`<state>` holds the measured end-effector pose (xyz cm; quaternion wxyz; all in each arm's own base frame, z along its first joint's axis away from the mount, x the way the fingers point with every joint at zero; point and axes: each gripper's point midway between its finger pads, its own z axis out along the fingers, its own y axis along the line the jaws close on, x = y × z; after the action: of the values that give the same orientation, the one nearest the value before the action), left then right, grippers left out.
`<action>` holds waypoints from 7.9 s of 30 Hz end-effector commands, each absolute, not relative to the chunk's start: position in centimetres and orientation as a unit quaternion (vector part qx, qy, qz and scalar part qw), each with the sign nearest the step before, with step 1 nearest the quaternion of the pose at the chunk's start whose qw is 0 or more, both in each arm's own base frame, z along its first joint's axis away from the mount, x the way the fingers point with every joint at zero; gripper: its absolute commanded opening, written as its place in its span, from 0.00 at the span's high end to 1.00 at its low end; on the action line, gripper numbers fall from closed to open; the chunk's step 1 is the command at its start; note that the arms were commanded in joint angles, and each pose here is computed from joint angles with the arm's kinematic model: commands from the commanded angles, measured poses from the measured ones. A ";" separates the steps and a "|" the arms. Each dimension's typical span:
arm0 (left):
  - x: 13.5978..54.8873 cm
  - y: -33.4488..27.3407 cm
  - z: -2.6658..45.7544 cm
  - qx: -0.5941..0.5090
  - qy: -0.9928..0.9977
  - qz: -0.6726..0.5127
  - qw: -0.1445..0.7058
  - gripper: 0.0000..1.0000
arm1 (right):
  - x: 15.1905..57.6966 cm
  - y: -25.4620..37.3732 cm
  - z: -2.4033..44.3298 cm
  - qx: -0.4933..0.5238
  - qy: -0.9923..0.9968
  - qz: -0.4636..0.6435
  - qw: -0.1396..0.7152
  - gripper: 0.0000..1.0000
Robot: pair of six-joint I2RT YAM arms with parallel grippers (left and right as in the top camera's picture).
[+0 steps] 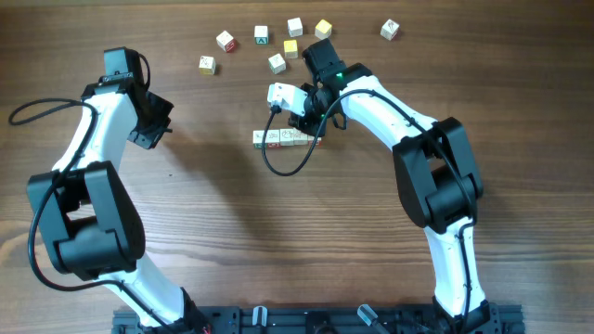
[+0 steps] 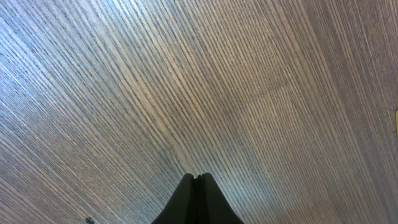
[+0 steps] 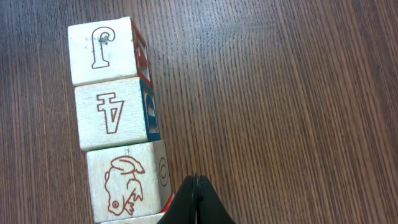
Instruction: Form a horizontal line
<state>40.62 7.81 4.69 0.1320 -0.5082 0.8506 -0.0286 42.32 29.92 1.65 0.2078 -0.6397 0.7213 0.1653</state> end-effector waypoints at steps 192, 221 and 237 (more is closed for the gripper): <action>40.4 8.2 4.8 -0.505 0.852 -0.017 0.139 0.96 | 46.9 28.4 0.5 -0.602 0.760 0.058 0.239 0.96; 39.3 2.2 3.9 -0.438 0.893 -0.034 0.096 0.96 | 38.8 19.2 -1.2 0.052 0.983 0.157 -0.085 0.96; 38.9 0.3 1.6 -0.417 0.904 -0.033 0.089 0.96 | 37.9 23.2 -0.3 0.040 0.970 0.219 -0.100 0.96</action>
<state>39.15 0.24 2.37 0.0956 -0.4244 0.8996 -0.0375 38.12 22.94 0.54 -0.0874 0.0277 0.9730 0.2117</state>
